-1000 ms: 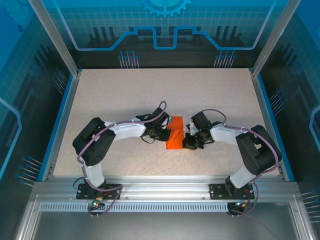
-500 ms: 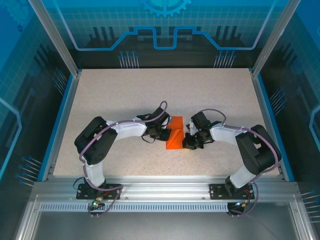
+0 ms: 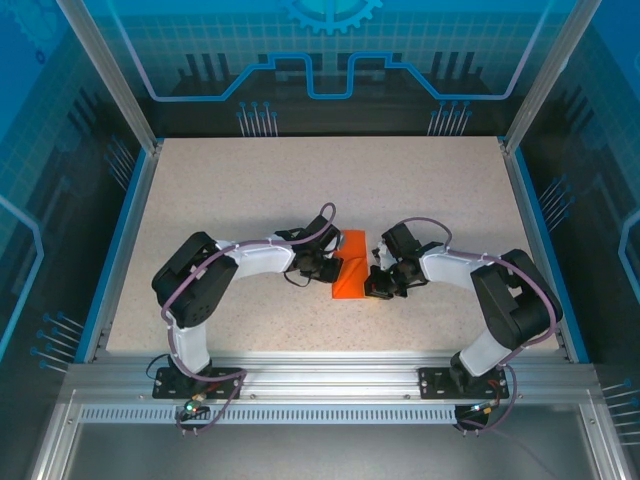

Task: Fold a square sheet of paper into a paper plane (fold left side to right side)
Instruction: Fold the triangle a second time at the center of the table.

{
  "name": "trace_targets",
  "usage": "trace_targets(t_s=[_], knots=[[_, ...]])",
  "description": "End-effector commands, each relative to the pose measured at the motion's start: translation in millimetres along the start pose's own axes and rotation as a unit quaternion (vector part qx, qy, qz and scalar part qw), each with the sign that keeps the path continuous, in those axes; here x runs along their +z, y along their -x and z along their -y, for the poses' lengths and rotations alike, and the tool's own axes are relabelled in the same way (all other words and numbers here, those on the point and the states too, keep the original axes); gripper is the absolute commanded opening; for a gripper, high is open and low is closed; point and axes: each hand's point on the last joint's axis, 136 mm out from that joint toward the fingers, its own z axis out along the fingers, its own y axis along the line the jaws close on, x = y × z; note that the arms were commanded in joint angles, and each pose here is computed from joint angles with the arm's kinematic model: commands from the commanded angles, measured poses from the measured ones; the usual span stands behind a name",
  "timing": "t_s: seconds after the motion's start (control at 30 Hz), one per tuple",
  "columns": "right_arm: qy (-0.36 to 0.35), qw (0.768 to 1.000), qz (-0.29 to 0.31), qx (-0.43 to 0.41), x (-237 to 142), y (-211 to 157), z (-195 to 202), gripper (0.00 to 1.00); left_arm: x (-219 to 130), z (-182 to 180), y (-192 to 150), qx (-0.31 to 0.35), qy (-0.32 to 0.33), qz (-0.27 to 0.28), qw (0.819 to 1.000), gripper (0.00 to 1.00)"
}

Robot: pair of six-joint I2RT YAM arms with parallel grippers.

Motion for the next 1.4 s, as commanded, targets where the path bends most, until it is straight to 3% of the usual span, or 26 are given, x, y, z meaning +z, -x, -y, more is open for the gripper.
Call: trace_targets(t_s=[0.0,0.6,1.37], knots=[[-0.038,0.999,-0.030,0.006,7.4,-15.9,15.3,0.00,-2.1,-6.2,9.5,0.004,0.015,0.011,1.000,0.04],[-0.038,0.999,-0.033,0.006,9.3,-15.4,14.6,0.00,-19.5,-0.9,7.8,0.021,0.002,0.028,0.999,0.05],[-0.038,0.999,-0.038,0.004,10.9,-17.0,14.1,0.00,-0.6,-1.5,7.5,0.020,-0.002,0.012,1.000,0.06]])
